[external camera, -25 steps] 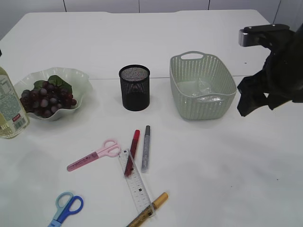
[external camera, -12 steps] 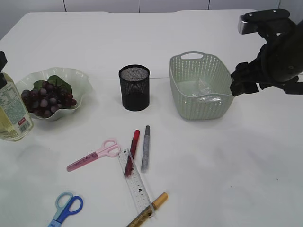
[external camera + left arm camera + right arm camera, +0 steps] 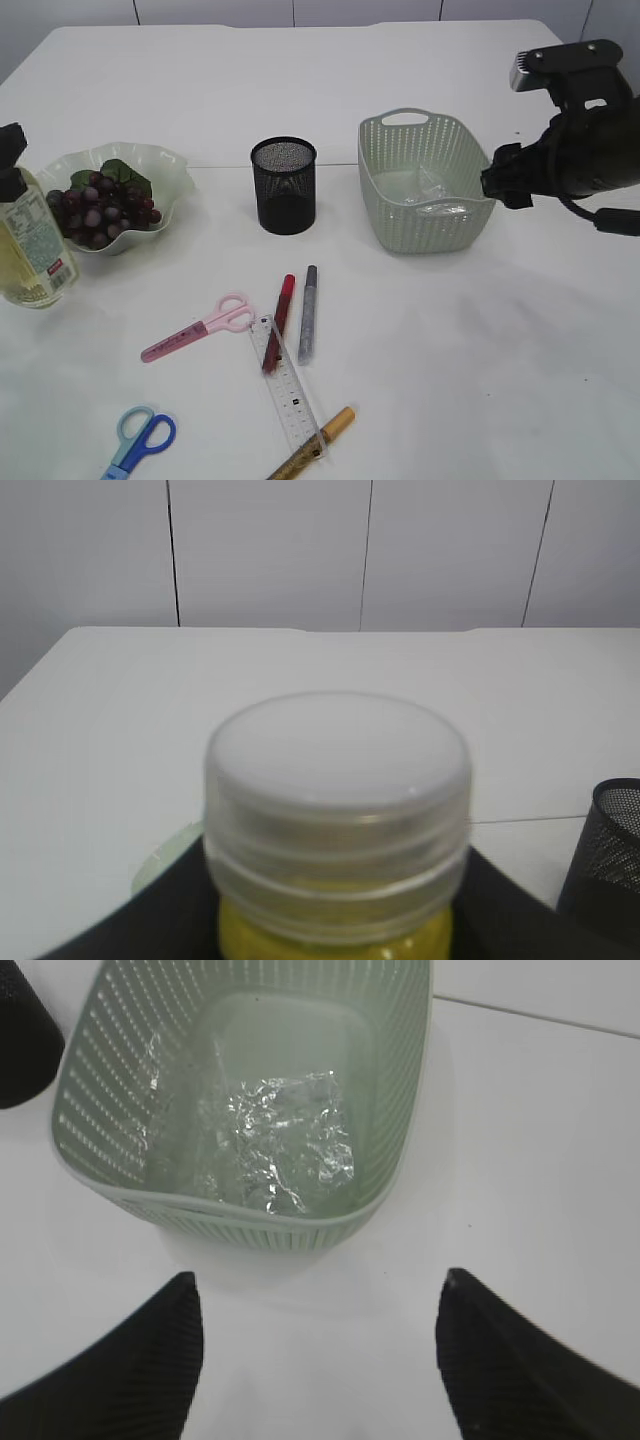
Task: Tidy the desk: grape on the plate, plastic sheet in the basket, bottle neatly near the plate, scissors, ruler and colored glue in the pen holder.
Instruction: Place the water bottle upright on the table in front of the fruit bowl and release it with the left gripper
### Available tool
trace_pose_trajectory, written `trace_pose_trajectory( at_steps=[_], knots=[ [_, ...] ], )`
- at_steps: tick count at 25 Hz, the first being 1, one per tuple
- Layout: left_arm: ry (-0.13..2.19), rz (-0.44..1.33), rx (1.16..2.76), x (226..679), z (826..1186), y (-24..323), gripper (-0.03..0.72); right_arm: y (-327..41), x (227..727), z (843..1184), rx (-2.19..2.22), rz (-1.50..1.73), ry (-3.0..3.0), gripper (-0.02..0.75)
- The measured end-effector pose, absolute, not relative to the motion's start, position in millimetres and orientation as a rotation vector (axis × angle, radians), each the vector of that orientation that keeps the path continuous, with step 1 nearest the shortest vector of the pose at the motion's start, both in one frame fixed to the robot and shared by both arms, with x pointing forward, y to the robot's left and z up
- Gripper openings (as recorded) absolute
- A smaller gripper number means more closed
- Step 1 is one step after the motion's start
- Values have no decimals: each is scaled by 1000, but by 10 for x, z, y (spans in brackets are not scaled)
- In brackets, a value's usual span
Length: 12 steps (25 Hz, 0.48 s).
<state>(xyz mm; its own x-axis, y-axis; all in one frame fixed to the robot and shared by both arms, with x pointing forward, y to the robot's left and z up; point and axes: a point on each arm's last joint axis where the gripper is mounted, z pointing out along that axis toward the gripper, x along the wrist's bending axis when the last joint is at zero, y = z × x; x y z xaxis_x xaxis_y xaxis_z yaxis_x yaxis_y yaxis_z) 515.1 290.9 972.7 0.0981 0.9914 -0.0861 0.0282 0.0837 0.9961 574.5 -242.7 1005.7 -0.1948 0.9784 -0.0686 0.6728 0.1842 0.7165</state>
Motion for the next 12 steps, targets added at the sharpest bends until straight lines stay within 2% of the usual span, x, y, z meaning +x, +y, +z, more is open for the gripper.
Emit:
trace_pose_trajectory(
  at_steps=[12],
  knots=[
    [1266, 1012, 1267, 5233, 9379, 2908, 308, -2411, 5768, 10059, 1461, 833, 1893, 531]
  ],
)
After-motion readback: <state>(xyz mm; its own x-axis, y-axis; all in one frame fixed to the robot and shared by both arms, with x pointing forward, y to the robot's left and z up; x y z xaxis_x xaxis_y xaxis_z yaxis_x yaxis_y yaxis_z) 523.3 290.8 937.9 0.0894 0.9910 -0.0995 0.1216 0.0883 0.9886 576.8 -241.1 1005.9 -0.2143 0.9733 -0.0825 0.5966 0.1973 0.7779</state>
